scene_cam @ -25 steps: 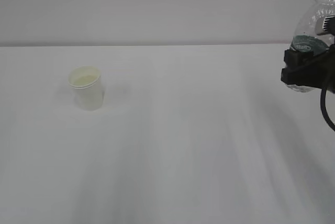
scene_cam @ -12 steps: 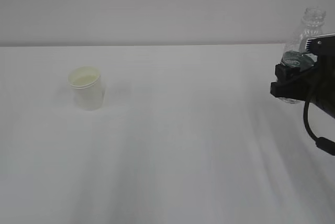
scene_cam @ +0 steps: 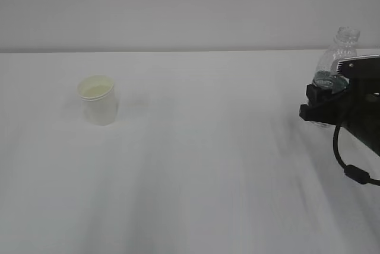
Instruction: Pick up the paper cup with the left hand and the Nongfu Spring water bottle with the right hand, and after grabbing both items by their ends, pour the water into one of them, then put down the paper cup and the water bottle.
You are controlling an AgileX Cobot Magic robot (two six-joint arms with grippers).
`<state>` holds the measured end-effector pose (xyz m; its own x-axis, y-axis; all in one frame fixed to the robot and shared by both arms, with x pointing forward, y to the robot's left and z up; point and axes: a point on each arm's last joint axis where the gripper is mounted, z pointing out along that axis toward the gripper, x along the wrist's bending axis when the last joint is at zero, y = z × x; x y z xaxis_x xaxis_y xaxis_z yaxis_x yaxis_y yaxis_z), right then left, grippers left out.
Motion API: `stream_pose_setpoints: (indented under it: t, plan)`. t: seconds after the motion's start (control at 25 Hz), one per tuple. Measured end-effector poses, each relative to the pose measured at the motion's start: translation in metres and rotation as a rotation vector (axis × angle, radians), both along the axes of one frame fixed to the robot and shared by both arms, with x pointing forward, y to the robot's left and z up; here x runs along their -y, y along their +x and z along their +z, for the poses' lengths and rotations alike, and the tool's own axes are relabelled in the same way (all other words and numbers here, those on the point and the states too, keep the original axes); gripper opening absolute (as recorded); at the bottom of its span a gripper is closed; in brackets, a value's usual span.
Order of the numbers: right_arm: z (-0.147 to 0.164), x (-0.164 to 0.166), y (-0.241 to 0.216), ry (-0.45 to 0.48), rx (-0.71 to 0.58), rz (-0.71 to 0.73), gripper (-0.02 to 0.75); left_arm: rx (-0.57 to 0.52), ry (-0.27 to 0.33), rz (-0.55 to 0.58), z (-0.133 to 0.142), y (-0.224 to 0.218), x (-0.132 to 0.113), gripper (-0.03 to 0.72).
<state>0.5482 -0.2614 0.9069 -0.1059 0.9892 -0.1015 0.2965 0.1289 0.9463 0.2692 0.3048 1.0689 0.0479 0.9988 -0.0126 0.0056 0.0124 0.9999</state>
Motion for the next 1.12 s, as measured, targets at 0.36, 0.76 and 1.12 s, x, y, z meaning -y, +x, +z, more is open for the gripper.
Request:
stream_pose_setpoints:
  t: [0.36,0.76,1.12]
  plan:
    - [-0.018,0.000,0.006,0.059,0.013,-0.022,0.403,-0.044,-0.005,0.004,-0.004,0.000,0.000,0.548]
    - [-0.037,-0.001,0.011,0.069,-0.005,-0.029,0.403,-0.053,-0.012,0.002,-0.005,0.000,0.000,0.577]
    - [-0.048,-0.002,0.014,0.077,-0.015,-0.028,0.403,-0.053,-0.014,0.001,-0.005,0.000,0.000,0.579]
